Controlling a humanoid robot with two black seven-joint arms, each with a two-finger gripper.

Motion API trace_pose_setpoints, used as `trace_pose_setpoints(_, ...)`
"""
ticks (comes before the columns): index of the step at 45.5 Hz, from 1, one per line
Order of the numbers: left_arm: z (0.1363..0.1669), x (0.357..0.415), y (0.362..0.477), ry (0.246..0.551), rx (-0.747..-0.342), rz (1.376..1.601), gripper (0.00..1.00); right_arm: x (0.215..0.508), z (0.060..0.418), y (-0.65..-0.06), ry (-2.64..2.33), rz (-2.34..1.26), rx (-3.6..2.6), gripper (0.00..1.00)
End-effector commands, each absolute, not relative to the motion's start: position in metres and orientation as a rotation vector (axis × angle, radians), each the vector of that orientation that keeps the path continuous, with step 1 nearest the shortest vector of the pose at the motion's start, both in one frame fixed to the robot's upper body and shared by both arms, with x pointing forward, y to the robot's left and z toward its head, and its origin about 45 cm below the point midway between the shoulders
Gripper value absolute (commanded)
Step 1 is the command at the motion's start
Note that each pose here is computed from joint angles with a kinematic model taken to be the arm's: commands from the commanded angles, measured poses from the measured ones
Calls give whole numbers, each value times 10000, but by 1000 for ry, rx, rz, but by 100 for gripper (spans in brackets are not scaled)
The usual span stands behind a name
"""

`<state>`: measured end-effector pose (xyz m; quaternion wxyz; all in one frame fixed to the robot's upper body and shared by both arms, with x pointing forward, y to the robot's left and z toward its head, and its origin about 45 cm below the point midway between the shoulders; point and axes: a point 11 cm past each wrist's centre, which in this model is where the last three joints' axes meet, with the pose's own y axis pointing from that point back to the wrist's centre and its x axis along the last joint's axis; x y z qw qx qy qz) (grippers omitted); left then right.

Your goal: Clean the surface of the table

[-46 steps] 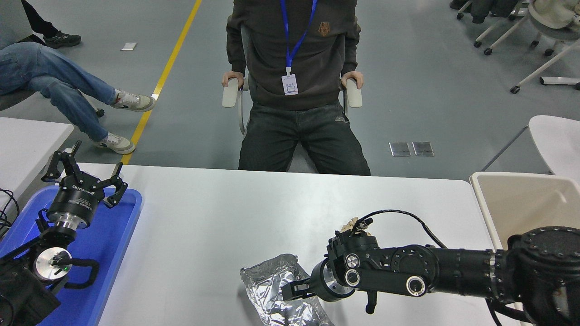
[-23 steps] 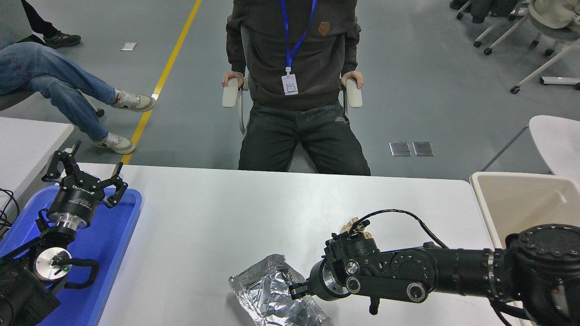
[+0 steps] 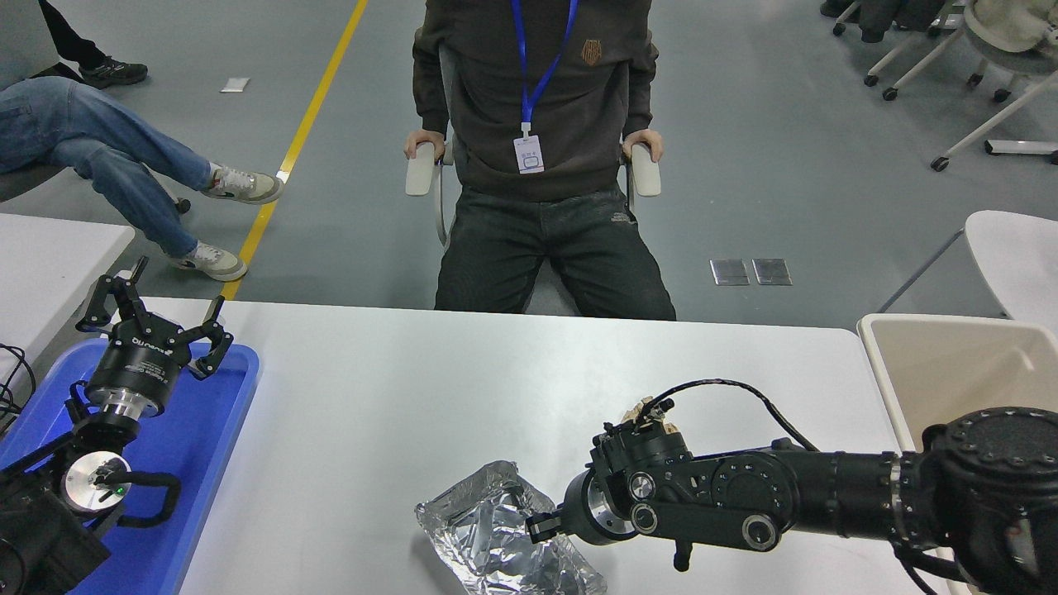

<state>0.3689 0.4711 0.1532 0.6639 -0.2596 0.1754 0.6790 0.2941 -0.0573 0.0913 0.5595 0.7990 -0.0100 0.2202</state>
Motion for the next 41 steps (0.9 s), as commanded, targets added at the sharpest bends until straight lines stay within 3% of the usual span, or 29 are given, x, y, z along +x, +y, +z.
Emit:
trace_pose_setpoints(1,1532,3691,4707,397,-587,1533,100,2988,1086,-470,-35,520,1924,0)
trace_pose_setpoints(13,1532,3689,4711,396,-586,1534,100,3109,1392,-552,-54,528,1954,0)
trace_pose_setpoints(41,1532,3691,4707,397,-587,1533,100,3401,2613,-643,-53,592,2021,0)
